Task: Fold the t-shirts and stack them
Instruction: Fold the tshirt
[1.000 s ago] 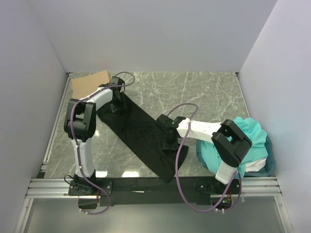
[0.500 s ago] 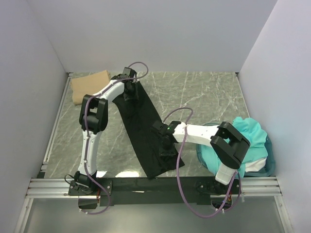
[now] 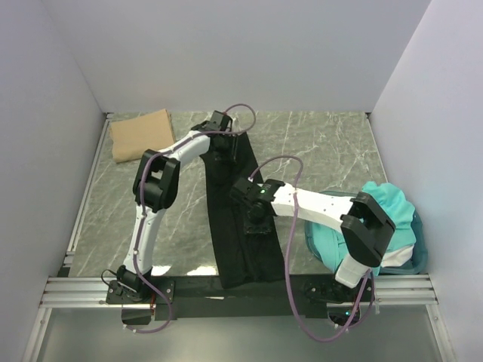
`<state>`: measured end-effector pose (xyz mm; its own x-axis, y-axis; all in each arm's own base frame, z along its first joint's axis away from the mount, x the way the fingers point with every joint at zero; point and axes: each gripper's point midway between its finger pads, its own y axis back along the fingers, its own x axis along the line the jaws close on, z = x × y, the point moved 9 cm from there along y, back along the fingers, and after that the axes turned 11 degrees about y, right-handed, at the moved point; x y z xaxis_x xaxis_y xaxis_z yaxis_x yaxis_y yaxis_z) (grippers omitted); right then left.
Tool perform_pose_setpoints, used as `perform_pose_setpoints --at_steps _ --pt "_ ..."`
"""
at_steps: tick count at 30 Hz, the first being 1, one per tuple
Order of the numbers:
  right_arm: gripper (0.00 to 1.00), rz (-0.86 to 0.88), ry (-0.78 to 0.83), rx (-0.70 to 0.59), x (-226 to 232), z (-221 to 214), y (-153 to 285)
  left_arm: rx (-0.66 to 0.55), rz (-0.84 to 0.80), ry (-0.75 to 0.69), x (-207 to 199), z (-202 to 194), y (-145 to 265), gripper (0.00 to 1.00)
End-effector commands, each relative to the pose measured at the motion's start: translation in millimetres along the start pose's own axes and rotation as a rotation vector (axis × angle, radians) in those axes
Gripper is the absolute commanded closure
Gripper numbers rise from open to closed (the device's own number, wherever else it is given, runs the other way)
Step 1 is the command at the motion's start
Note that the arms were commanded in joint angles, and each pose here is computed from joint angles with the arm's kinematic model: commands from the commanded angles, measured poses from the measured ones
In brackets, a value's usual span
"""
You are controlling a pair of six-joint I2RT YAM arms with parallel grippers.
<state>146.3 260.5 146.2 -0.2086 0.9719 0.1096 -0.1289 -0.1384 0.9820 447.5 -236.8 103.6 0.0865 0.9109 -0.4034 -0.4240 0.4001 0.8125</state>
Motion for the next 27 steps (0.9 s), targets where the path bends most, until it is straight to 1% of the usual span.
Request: perform_pose_setpoints --at_steps 1,4,7,11,17,21,27 --pt "0.71 -0.001 0.022 -0.093 -4.3 3.4 17.3 0.099 0.000 -0.015 -8.5 -23.2 5.0 0.59" --pt "0.71 0.005 0.043 -0.070 -9.2 -5.0 1.8 0.075 0.028 -0.011 -13.7 -14.0 19.3 0.60" --pt "0.71 0.029 0.052 -0.078 -8.6 -6.4 -2.7 0.045 0.046 -0.003 -15.3 -6.3 34.8 0.61" --pt "0.71 0.053 0.063 -0.098 -8.7 -5.4 -4.4 0.033 0.052 0.069 -10.2 -1.3 50.1 0.61" --pt "0.71 0.066 0.078 -0.081 -8.7 -8.7 -12.9 0.067 0.078 0.177 7.4 -9.5 45.4 0.62" --pt "0.71 0.073 0.087 -0.050 -7.1 -10.3 -20.6 0.101 0.108 0.212 19.1 -14.6 35.4 0.62" --pt "0.71 0.080 0.099 -0.028 -2.9 -8.1 -26.4 0.113 0.126 0.238 35.8 -12.5 19.7 0.63"
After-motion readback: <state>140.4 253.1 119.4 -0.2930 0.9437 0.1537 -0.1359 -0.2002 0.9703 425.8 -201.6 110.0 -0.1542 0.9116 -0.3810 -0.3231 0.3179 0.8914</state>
